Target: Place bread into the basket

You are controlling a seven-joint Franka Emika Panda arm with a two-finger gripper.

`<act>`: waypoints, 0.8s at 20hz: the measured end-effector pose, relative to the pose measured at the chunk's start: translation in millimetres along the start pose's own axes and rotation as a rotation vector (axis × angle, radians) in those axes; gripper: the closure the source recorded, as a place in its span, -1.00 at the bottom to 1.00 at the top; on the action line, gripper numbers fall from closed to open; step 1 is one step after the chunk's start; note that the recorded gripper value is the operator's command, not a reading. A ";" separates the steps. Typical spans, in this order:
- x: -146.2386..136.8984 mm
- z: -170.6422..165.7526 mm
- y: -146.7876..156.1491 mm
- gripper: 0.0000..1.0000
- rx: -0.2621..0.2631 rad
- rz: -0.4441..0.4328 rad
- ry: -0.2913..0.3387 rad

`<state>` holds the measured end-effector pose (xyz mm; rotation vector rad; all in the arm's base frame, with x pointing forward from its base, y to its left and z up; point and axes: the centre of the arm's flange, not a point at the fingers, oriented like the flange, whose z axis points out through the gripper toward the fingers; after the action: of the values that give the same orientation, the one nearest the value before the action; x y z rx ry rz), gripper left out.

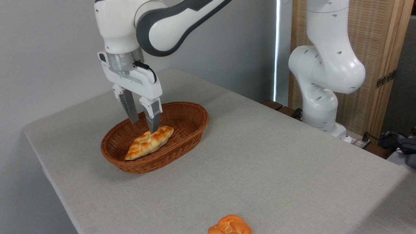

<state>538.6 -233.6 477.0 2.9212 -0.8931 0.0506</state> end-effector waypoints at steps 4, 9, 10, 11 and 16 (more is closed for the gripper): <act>-1.5 -36.1 -24.7 -1.00 0.078 -0.006 -0.006; -19.9 -87.5 -52.7 -1.00 0.180 0.067 -0.118; -26.0 -97.6 -64.2 -1.00 0.181 0.072 -0.120; -33.3 -107.8 -77.7 -1.00 0.179 0.071 -0.114; -102.4 -170.6 -161.8 -1.00 0.108 0.041 -0.017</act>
<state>543.2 -27.3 629.2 3.0073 -0.9823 0.0788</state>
